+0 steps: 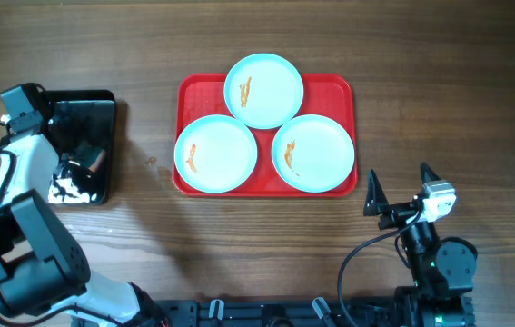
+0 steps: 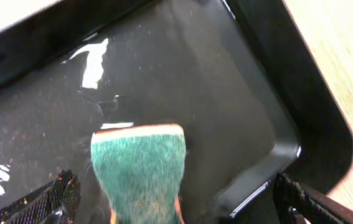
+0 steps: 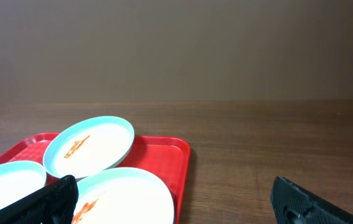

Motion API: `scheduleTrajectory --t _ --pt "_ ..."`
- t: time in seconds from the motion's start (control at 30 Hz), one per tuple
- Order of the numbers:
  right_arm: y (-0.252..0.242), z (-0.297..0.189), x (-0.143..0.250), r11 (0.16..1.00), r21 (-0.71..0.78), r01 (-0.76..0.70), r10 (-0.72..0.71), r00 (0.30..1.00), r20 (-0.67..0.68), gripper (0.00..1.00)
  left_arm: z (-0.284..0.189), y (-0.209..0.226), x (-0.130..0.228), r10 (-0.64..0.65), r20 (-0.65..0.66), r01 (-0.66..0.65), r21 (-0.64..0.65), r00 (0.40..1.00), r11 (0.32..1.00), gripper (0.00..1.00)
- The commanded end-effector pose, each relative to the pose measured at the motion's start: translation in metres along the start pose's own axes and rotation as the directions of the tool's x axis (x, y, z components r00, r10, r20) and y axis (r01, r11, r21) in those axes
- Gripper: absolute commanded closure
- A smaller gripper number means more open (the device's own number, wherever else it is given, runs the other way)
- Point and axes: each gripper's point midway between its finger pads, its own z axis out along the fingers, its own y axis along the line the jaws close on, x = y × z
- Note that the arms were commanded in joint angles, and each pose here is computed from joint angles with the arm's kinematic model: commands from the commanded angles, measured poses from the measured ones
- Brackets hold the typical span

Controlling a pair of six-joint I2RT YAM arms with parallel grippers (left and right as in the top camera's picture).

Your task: Clean dirty plates on tray and stack at the side

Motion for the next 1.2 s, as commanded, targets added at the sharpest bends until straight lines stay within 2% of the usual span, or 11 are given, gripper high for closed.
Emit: scheduleTrajectory --t 0.0,0.23,0.7,0.83,0.9,1.03,1.13,1.17 --pt "-0.005 0.0 0.003 1.0 0.023 0.015 -0.015 1.0 0.004 0.0 0.015 0.009 0.001 0.003 0.003 -0.003 -0.041 1.0 0.999 0.04" --pt "-0.005 0.0 0.003 1.0 0.023 0.015 -0.015 1.0 0.004 0.0 0.023 0.009 0.002 0.003 -0.001 -0.003 -0.043 1.0 0.999 0.04" --pt "-0.005 0.0 0.003 1.0 0.023 0.015 -0.015 1.0 0.004 0.0 0.036 0.014 0.01 0.004 -0.026 -0.006 -0.06 1.0 0.998 0.17" --pt "-0.005 0.0 0.003 1.0 0.023 0.015 -0.015 1.0 0.004 0.0 0.038 0.015 0.011 0.004 -0.029 -0.006 -0.066 1.0 0.998 0.37" --pt "-0.005 0.0 0.003 1.0 0.023 0.015 -0.015 1.0 0.004 0.0 0.038 0.015 0.011 0.004 -0.027 -0.006 -0.066 1.0 0.998 0.43" --pt "-0.005 0.0 0.003 1.0 0.023 0.015 -0.015 1.0 0.004 0.0 0.038 0.018 0.009 0.005 -0.02 -0.007 -0.079 1.0 0.997 0.67" --pt "-0.005 0.0 0.003 1.0 0.023 0.015 -0.015 1.0 0.004 0.0 0.038 0.018 0.01 0.005 -0.024 -0.007 -0.081 1.0 0.997 0.95" --pt "-0.005 0.0 0.003 1.0 0.023 0.014 -0.014 1.0 0.004 0.0 0.038 0.018 0.011 0.006 -0.025 -0.008 -0.082 1.0 0.997 0.96"
